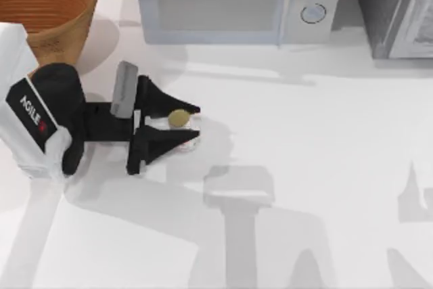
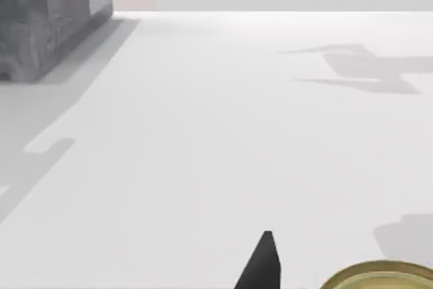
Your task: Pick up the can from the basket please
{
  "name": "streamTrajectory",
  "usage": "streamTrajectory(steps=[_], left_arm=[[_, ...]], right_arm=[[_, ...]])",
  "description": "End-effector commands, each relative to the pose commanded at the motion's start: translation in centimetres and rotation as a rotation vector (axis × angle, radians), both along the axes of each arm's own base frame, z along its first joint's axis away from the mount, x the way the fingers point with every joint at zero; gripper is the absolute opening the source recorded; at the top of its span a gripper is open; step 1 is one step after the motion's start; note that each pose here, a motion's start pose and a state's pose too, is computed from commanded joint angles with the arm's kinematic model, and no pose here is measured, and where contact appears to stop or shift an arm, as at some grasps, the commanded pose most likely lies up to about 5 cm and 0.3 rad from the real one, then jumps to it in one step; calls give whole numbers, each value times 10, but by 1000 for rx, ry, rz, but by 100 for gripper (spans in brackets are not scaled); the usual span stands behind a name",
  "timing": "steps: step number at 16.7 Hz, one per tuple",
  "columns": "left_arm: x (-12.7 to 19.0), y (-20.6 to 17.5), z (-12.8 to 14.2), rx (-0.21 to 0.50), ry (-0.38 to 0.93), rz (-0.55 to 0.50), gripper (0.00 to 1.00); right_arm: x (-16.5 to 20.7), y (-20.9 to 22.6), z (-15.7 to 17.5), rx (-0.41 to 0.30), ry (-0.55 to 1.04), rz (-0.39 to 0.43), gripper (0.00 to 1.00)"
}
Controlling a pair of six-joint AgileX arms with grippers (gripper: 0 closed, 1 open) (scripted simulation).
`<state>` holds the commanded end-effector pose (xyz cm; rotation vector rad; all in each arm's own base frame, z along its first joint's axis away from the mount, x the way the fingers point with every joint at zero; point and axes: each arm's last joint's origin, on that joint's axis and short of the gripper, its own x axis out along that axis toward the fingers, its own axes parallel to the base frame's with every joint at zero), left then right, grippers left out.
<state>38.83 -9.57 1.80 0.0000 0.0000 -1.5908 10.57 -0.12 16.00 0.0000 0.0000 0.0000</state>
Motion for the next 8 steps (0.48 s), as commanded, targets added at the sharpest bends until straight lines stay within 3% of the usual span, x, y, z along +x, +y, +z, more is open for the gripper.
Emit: streamTrajectory(steps=[4,8], left_arm=[[0,0,0,0,0,0,98],[0,0,0,0,0,0,100]], right_arm=[[0,0,0,0,0,0,100],[0,0,0,0,0,0,100]])
